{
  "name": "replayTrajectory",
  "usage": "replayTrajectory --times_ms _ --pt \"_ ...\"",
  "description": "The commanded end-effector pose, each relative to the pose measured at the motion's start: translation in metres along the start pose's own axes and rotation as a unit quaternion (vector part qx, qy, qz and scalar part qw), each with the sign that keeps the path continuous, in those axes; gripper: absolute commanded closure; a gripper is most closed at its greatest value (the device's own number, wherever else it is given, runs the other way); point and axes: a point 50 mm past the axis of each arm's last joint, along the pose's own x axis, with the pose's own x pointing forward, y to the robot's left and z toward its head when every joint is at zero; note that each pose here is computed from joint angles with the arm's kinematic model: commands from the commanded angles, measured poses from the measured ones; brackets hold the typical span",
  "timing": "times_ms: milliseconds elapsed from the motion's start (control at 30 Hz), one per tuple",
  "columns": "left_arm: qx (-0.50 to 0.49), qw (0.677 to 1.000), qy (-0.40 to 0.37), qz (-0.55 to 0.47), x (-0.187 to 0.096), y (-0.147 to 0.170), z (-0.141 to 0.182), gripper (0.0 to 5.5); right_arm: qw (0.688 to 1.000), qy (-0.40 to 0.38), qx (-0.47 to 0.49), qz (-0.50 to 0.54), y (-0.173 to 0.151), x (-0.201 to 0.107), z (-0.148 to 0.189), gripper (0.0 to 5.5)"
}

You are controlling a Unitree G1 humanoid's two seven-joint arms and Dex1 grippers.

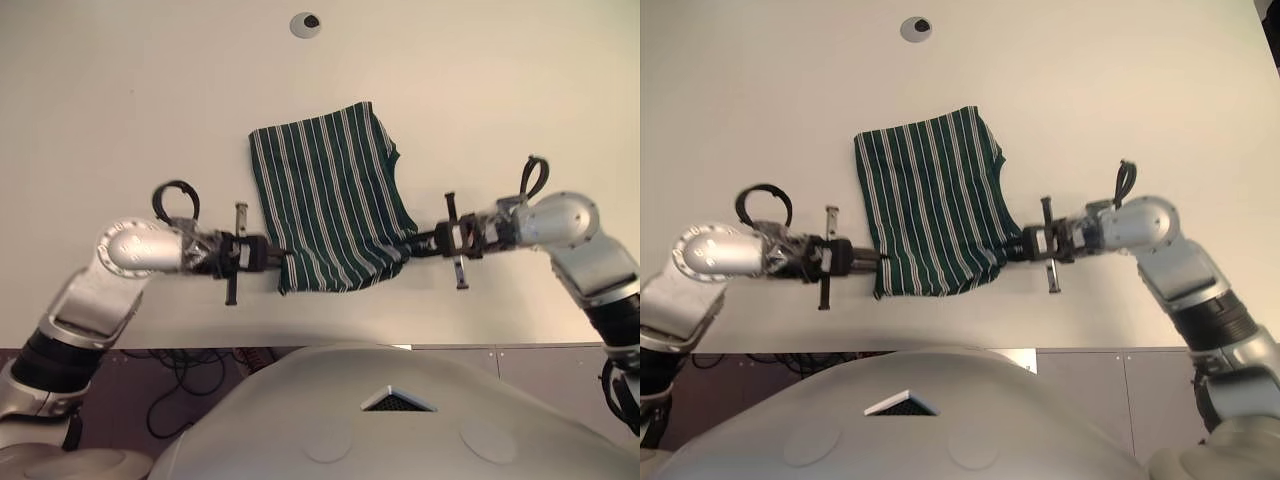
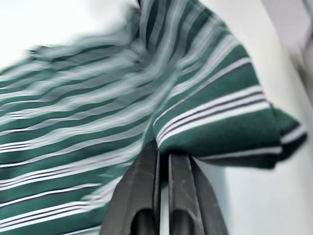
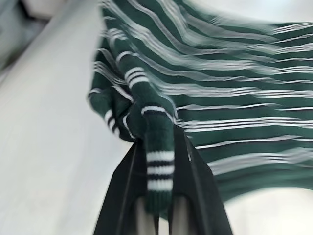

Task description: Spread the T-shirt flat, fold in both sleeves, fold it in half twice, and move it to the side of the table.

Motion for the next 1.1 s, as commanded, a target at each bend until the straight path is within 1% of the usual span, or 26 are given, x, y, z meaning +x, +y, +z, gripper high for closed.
replayTrajectory --times_ms 33,133,300,400,433,467,500,567,600,667,733,800,833,867,900,933,967,1000,1067,1100 --pt "-0.110 0.992 -0.011 0.063 -0.010 0.027 -0.004 5.48 0.997 -0.011 0.031 -0.071 -0.046 -0.001 0.020 5.50" --pt "-0.171 0.977 0.017 0.124 -0.006 0.044 -0.017 5.48 0.991 0.021 0.073 -0.109 -0.071 0.012 0.015 5.50" --pt "-0.239 0.944 0.019 0.228 0.000 0.076 -0.023 5.48 0.977 0.032 0.126 -0.166 -0.100 0.036 0.008 5.50" --pt "-0.264 0.929 0.003 0.259 0.005 0.090 -0.021 5.48 0.973 0.033 0.143 -0.180 -0.112 0.047 0.008 5.50" --pt "-0.276 0.925 -0.001 0.261 0.008 0.093 -0.020 5.50 0.972 0.040 0.147 -0.181 -0.114 0.050 0.006 5.23" --pt "-0.289 0.921 -0.010 0.260 0.012 0.096 -0.017 5.19 0.969 0.041 0.159 -0.183 -0.116 0.053 0.004 5.08" --pt "-0.304 0.916 -0.022 0.262 0.016 0.099 -0.015 5.09 0.968 0.041 0.167 -0.183 -0.117 0.056 0.002 4.91" --pt "-0.343 0.895 -0.055 0.279 0.019 0.109 -0.010 4.80 0.964 0.032 0.189 -0.184 -0.118 0.062 0.001 4.61" --pt "-0.368 0.877 -0.074 0.301 0.018 0.116 -0.009 4.69 0.959 0.022 0.208 -0.192 -0.120 0.063 0.001 4.51" --pt "-0.409 0.837 -0.096 0.351 0.014 0.129 -0.012 4.63 0.940 0.002 0.255 -0.227 -0.127 0.063 -0.002 4.51" --pt "-0.435 0.799 -0.087 0.407 0.008 0.139 -0.023 4.63 0.908 -0.016 0.313 -0.278 -0.136 0.059 -0.007 4.51" --pt "-0.428 0.781 -0.065 0.451 0.003 0.142 -0.035 4.63 0.873 -0.034 0.363 -0.324 -0.144 0.053 -0.012 4.51" --pt "-0.410 0.782 -0.063 0.466 0.002 0.143 -0.036 4.63 0.860 -0.039 0.379 -0.341 -0.147 0.050 -0.014 4.51" --pt "-0.393 0.786 -0.066 0.473 0.001 0.143 -0.035 4.63 0.853 -0.038 0.384 -0.351 -0.148 0.048 -0.016 4.51" --pt "-0.363 0.799 -0.093 0.470 0.000 0.143 -0.027 4.63 0.850 -0.035 0.386 -0.356 -0.148 0.048 -0.018 4.51" --pt "-0.331 0.822 -0.130 0.444 0.003 0.140 -0.013 4.63 0.852 -0.029 0.381 -0.357 -0.147 0.049 -0.019 4.51" --pt "-0.304 0.843 -0.156 0.416 0.006 0.135 -0.002 4.63 0.857 -0.021 0.369 -0.358 -0.146 0.051 -0.020 4.51" --pt "-0.273 0.864 -0.176 0.386 0.011 0.128 0.008 4.63 0.869 -0.019 0.343 -0.357 -0.145 0.052 -0.018 4.51" --pt "-0.247 0.892 -0.202 0.321 0.021 0.114 0.019 5.00 0.893 -0.040 0.294 -0.337 -0.144 0.058 -0.005 4.91" --pt "-0.240 0.901 -0.211 0.295 0.024 0.109 0.024 5.16 0.904 -0.053 0.273 -0.325 -0.143 0.060 0.001 5.09"
